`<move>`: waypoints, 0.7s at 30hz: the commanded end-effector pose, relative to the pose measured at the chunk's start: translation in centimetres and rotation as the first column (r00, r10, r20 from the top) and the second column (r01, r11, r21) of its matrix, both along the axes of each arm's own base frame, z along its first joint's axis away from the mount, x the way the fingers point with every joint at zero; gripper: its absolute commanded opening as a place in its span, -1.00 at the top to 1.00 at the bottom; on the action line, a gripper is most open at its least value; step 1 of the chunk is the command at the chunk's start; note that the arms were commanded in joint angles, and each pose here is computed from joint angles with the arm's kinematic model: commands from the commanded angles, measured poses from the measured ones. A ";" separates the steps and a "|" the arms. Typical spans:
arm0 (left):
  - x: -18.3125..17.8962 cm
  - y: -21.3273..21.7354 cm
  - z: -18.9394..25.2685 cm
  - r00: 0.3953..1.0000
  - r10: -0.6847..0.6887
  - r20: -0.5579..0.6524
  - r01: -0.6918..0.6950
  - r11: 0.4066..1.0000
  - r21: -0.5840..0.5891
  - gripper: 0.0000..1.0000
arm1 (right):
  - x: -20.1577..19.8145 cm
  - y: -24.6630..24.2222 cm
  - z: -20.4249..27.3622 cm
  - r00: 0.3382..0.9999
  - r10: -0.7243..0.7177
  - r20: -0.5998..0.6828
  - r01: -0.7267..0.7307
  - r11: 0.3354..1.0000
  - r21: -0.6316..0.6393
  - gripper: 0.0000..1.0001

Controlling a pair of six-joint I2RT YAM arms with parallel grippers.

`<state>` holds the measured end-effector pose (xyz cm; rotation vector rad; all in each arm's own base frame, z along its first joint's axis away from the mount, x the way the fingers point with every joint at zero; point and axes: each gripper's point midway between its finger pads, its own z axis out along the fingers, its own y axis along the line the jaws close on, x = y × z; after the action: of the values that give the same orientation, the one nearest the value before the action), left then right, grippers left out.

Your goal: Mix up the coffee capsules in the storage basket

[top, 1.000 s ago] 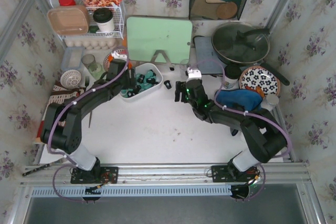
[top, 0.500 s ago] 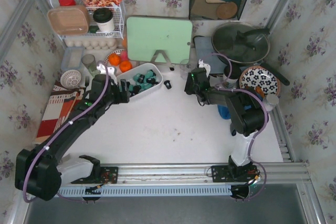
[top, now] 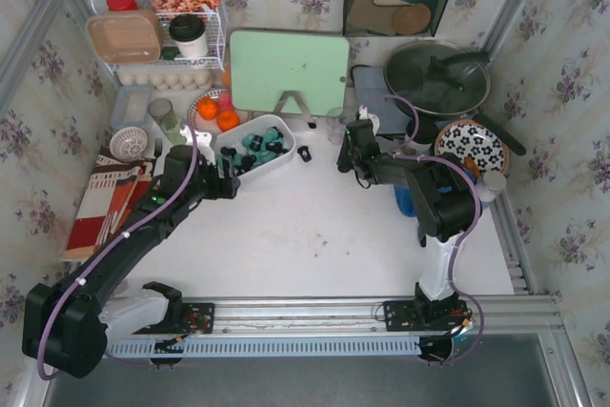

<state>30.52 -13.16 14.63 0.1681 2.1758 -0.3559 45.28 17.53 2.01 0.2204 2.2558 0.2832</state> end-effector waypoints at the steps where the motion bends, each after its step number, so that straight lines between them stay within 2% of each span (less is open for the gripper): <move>1: 0.1 -2.0 1.2 0.990 -0.120 0.080 0.124 0.991 -0.044 -0.58 | -1.1 0.5 -0.3 0.999 0.035 -0.041 -0.034 0.999 0.022 0.38; 3: 0.0 -2.6 1.2 0.984 -0.151 0.099 0.157 0.986 -0.059 -0.68 | -1.3 0.9 0.2 0.998 0.059 -0.033 -0.058 0.998 0.038 0.46; 6: -0.2 -3.9 1.9 0.969 -0.204 0.140 0.217 0.973 -0.084 -0.71 | -1.8 1.4 1.2 0.995 0.095 -0.017 -0.094 0.994 0.063 0.59; 10: -0.7 -6.9 3.8 0.902 -0.334 0.274 0.363 0.929 -0.063 -0.75 | -2.8 2.4 3.6 0.987 0.157 0.033 -0.160 0.980 0.116 0.66; 13: -1.5 -9.8 4.6 0.798 -0.455 0.395 0.481 0.876 0.038 -0.78 | -4.1 3.7 6.5 0.969 0.220 0.109 -0.238 0.953 0.188 0.67; 16: -3.0 -13.1 4.7 0.625 -0.599 0.501 0.583 0.785 0.210 -0.84 | -5.9 4.9 9.0 0.945 0.269 0.185 -0.311 0.914 0.260 0.66; 18: -3.5 -14.9 4.0 0.531 -0.662 0.529 0.615 0.730 0.296 -0.87 | -7.3 5.7 10.3 0.922 0.306 0.237 -0.369 0.880 0.298 0.66; 21: -3.5 -16.9 3.6 0.465 -0.698 0.545 0.636 0.692 0.343 -0.91 | -9.5 6.5 11.8 0.885 0.348 0.308 -0.445 0.826 0.346 0.67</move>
<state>25.83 -27.20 14.60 0.9838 1.6323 -0.6084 37.66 21.74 10.39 0.0155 2.1067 0.7539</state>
